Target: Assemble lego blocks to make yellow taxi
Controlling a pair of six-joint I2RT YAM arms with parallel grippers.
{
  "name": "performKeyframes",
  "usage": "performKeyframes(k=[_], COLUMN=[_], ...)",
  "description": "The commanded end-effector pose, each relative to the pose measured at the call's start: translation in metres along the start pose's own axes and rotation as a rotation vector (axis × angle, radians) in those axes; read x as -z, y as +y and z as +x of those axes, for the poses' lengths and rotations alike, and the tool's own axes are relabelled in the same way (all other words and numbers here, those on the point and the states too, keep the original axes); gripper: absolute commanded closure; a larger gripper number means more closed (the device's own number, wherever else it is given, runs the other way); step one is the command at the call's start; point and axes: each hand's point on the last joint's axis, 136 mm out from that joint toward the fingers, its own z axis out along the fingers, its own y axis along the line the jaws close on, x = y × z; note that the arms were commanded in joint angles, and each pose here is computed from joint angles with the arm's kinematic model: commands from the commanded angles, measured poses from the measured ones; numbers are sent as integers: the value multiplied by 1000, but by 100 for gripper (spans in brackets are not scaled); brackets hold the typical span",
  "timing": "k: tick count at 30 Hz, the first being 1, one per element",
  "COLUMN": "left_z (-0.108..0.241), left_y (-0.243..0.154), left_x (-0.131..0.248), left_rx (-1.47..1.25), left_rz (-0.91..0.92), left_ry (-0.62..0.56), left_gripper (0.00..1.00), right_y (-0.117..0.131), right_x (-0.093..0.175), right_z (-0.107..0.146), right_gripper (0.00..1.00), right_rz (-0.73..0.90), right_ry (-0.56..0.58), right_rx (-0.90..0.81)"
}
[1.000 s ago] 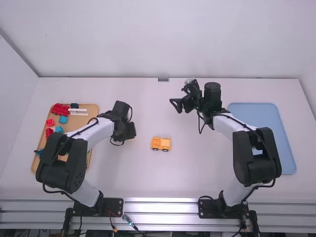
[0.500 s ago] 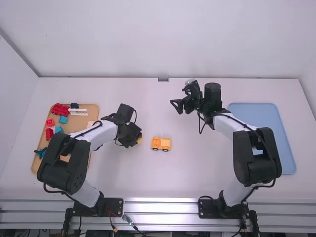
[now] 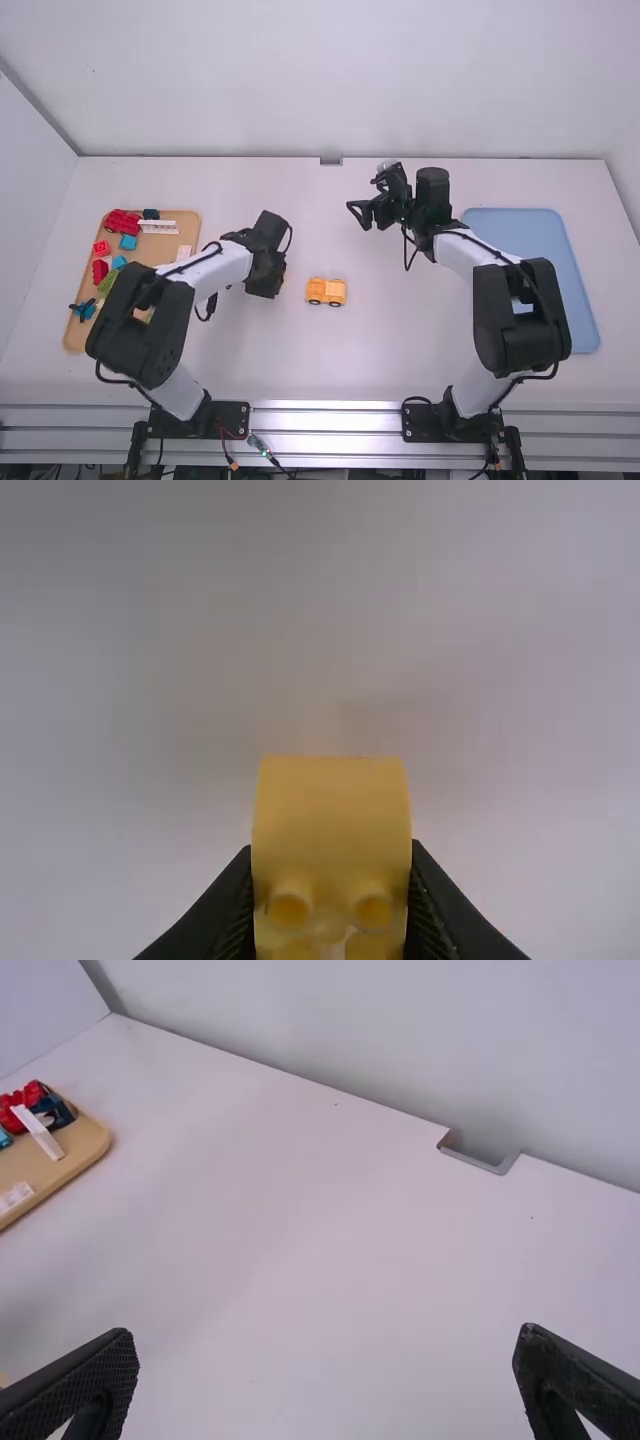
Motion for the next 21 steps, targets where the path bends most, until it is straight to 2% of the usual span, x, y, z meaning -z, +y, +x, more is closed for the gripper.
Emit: performKeyframes(k=[1,11,13,17,19,21], left_z=[-1,1,9,11,9,8], left_y=[2,-3,2,5,4,4], left_x=[-10,-9,-14,-17,-20,-22], left_rx=[66,122,163,157,158,154], left_rz=[-35,-59,-90,-105,-101,-102], left_ry=[-14,-16,26,39,27,23], left_gripper=[98,97,97,98,93,80], right_y=[2,2,1,2,1,2], right_x=[-1,-1,-1,-1,-1,-1], right_z=[-12,-11,-11,-10,-9,-8], right_gripper=[1,1,1,1,1,1], right_rz=[-6,-6,-5,-6,-5,-6], right_ry=[-20,-16,-16,-12,-7,-4], right_rx=[14,11,10,8,4,2])
